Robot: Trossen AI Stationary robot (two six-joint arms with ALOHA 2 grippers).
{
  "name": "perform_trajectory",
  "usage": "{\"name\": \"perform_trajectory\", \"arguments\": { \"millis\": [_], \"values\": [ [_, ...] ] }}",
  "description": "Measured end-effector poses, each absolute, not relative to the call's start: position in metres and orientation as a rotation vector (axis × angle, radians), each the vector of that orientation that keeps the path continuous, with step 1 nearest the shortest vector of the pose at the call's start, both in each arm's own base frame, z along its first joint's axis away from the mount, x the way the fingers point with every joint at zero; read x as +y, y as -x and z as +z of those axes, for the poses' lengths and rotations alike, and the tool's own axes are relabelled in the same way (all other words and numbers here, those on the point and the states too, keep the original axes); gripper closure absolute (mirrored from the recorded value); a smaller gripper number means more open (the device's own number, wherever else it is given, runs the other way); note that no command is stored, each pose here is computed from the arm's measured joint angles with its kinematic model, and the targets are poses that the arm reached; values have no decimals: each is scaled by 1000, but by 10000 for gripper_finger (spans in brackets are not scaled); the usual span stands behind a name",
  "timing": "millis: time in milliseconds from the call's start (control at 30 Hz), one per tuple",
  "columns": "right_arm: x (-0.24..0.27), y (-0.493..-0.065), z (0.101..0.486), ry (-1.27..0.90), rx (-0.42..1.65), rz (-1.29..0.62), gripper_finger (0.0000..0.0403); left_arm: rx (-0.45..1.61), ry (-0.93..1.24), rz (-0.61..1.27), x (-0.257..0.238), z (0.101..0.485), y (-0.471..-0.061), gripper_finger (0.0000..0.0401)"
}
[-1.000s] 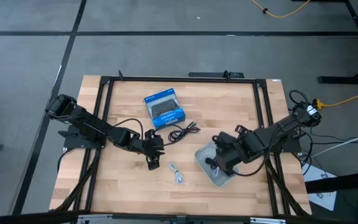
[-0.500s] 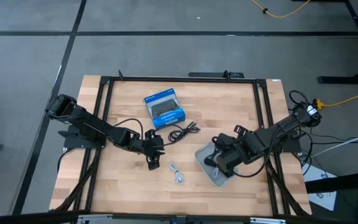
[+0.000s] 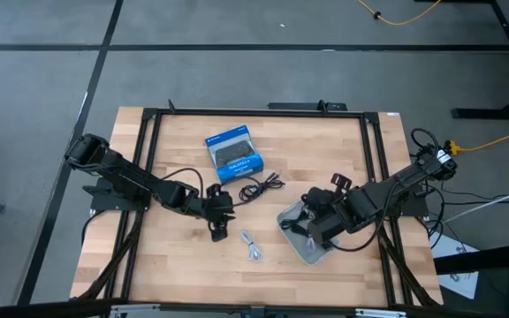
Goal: Pick and place USB-C Cables
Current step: Put the white charger cable into the white bin
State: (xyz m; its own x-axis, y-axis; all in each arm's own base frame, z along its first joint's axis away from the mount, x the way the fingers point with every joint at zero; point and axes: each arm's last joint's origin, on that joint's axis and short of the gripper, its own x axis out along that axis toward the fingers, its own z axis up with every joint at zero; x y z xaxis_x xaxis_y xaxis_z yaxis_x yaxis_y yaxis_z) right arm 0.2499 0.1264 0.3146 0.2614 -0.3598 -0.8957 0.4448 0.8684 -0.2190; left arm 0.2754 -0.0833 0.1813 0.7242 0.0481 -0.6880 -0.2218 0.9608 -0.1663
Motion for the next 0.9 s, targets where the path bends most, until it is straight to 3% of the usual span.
{"name": "perform_trajectory", "arguments": {
  "millis": [400,700,900],
  "values": [
    [108,-255,327,297,733,-871,358,578,376,127,-87,194,-286,320],
    [54,-257,326,201,826,-1068,358,473,276,-8,-93,202,-299,320],
    [19,-259,322,165,922,-1160,358,498,156,-114,-107,217,-341,324]
  ]
}}
